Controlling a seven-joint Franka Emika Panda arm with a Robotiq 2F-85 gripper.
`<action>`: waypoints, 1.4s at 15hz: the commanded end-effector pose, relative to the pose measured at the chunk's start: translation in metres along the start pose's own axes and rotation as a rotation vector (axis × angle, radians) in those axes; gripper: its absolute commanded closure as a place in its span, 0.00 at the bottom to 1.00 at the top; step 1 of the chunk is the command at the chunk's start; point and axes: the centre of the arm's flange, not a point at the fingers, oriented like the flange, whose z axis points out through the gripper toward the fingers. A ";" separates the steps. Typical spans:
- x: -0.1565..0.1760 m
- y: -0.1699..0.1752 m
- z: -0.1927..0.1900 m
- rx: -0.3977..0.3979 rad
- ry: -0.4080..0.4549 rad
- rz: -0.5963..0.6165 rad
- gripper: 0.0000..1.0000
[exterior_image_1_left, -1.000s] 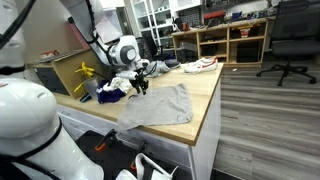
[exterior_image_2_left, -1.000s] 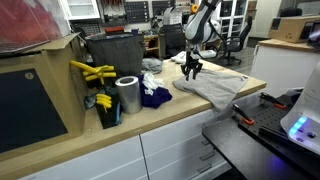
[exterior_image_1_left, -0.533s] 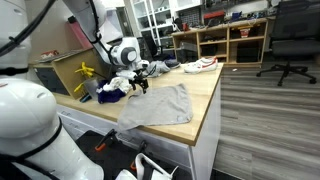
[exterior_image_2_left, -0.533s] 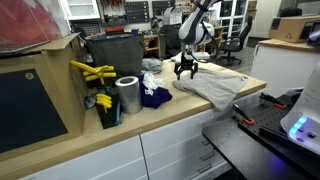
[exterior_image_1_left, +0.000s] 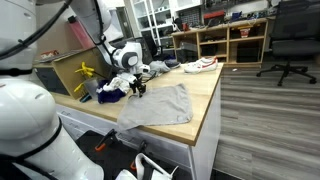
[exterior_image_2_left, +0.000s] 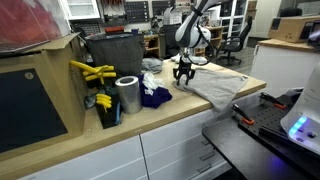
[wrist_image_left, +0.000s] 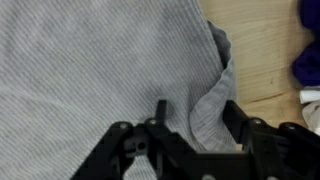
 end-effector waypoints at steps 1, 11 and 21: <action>0.008 -0.003 -0.002 0.039 -0.030 0.008 0.69; 0.016 -0.009 -0.009 0.032 -0.016 -0.002 0.98; 0.066 0.001 -0.024 -0.029 0.073 -0.011 0.98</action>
